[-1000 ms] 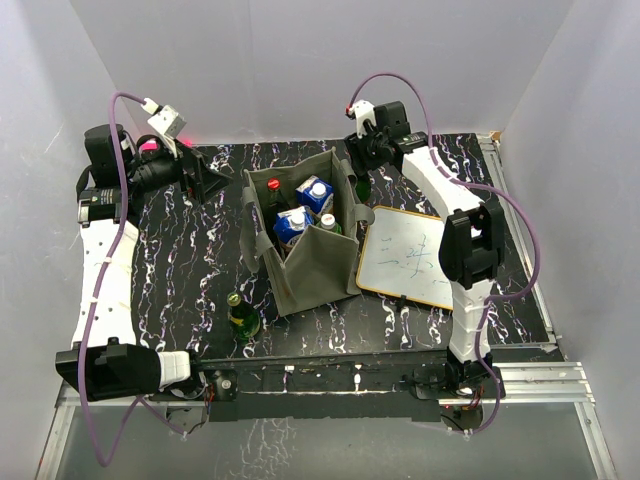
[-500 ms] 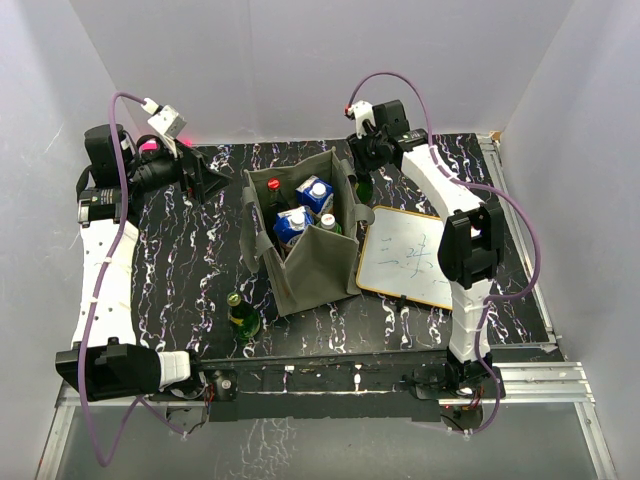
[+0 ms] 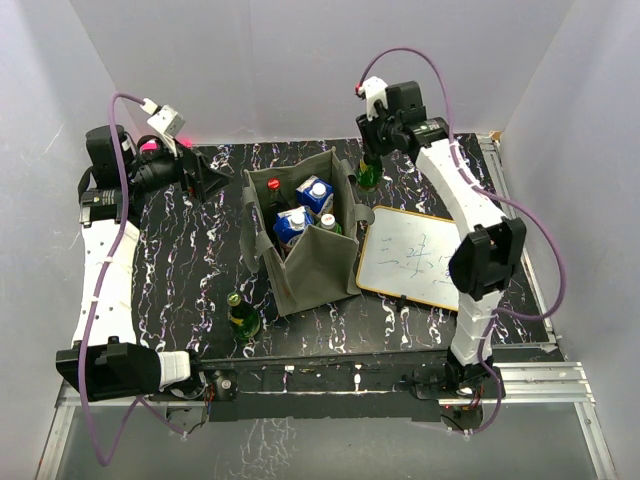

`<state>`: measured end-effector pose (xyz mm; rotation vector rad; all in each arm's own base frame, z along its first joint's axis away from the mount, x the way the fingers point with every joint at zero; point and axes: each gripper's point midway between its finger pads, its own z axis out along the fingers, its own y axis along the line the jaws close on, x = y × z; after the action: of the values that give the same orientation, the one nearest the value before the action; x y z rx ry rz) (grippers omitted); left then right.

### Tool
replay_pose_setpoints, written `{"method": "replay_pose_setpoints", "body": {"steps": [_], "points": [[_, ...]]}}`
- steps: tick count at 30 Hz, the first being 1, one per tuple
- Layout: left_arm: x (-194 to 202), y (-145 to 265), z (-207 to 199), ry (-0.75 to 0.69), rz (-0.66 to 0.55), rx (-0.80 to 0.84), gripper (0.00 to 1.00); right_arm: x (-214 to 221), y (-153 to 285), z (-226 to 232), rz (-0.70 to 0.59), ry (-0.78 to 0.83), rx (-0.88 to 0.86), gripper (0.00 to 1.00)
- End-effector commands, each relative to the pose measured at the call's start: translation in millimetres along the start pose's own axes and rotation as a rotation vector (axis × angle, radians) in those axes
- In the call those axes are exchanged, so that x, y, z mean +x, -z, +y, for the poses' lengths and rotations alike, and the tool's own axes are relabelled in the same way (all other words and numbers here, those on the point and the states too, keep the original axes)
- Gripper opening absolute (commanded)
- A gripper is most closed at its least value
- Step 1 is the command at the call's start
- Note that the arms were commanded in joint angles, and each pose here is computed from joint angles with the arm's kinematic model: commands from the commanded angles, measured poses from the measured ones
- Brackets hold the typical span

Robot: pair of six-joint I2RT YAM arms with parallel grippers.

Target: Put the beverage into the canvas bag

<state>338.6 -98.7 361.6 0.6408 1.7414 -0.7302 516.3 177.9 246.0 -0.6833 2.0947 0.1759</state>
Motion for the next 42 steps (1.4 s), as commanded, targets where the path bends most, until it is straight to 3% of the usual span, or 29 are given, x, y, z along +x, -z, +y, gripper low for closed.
{"method": "replay_pose_setpoints", "body": {"steps": [1,9,14,21,32,42], "points": [[-8.6,5.3,-5.6,0.001,-0.034,-0.01,0.95,-144.4,142.5,-19.1,-0.466,0.061,0.131,0.08],[-12.6,-0.8,-10.4,0.022,-0.027,-0.001,0.93,-183.5,246.1,-1.5,-0.657,0.104,0.108,0.08],[-13.9,-15.4,-26.9,0.005,0.074,0.03,0.85,-201.4,304.0,20.5,-0.786,0.154,0.037,0.08],[-15.8,-17.4,-77.5,-0.087,0.114,0.205,0.84,-216.4,356.1,70.5,-0.902,0.213,-0.213,0.08],[27.1,-25.8,-150.1,-0.026,0.265,0.458,0.84,-212.8,338.4,121.5,-0.88,0.197,-0.599,0.08],[84.3,-31.8,-177.5,-0.075,0.444,0.517,0.84,-207.5,306.2,144.5,-0.825,0.171,-0.747,0.08]]}}
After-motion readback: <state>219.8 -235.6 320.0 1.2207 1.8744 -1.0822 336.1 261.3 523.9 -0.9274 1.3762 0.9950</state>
